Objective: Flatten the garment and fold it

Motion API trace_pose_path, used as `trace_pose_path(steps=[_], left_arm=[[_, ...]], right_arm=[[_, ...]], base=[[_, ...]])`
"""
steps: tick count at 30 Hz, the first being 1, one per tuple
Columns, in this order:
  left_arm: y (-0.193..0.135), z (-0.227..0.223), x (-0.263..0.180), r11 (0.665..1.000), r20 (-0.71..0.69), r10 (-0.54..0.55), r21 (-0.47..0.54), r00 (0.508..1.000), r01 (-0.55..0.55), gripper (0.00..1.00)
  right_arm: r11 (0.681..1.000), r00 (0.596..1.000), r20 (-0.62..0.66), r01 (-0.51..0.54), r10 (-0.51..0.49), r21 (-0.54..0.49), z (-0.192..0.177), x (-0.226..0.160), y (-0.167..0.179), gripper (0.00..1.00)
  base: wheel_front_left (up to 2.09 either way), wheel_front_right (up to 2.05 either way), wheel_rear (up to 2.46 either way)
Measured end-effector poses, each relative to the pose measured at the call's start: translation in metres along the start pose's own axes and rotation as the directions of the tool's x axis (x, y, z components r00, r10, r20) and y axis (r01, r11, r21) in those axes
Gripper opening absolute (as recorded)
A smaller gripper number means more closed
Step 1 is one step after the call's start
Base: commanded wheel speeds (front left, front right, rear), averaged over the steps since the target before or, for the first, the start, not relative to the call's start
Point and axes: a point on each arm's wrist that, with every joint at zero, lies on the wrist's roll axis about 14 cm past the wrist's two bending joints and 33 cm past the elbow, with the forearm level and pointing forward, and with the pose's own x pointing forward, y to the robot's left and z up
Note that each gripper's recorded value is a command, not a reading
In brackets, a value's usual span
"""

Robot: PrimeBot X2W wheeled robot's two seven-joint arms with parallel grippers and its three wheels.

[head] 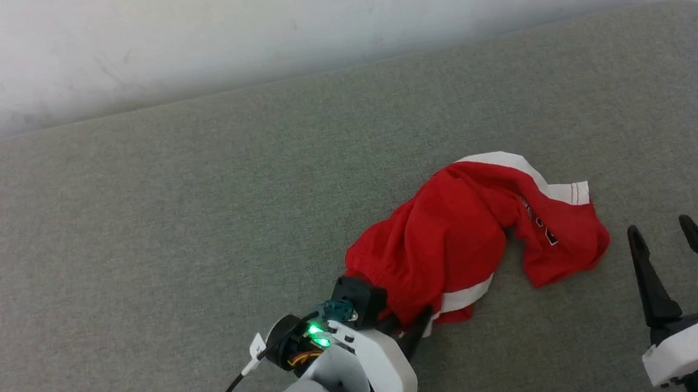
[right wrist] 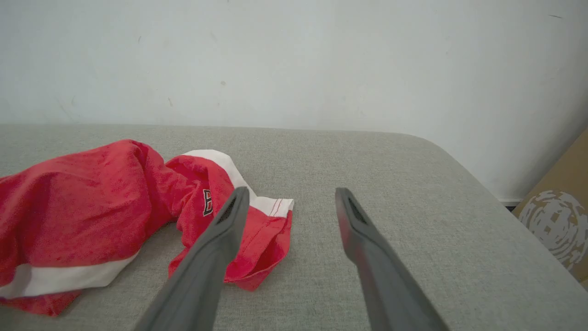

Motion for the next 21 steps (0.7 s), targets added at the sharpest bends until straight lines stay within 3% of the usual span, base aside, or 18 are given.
trace_pose_path(steps=[7, 13, 16, 21], left_arm=[[0.000, 0.026, -0.008, 1.000, 0.110, -0.012, 0.000, 0.994, 0.012, 0.00], [0.029, 0.043, -0.057, 0.987, 0.228, 0.145, -0.095, 0.963, -0.127, 0.00], [0.058, 0.039, -0.097, 0.952, 0.249, 0.294, -0.167, 0.923, -0.258, 0.00], [0.101, 0.012, -0.161, 0.837, 0.218, 0.524, -0.311, 0.823, -0.450, 0.00]], right_arm=[[0.999, 0.998, -0.045, -0.051, 0.052, 0.010, -0.015, 0.001, 0.019, 1.00], [0.989, 0.985, -0.087, -0.147, 0.148, 0.023, -0.026, 0.001, 0.049, 1.00], [0.979, 0.975, -0.091, -0.202, 0.204, 0.030, -0.027, 0.002, 0.067, 1.00], [0.955, 0.950, -0.103, -0.292, 0.295, 0.039, -0.028, 0.004, 0.097, 1.00]], base=[[0.00, 0.00, 0.00], [0.00, 0.00, 0.00], [0.00, 0.00, 0.00], [0.00, 0.00, 0.00]])
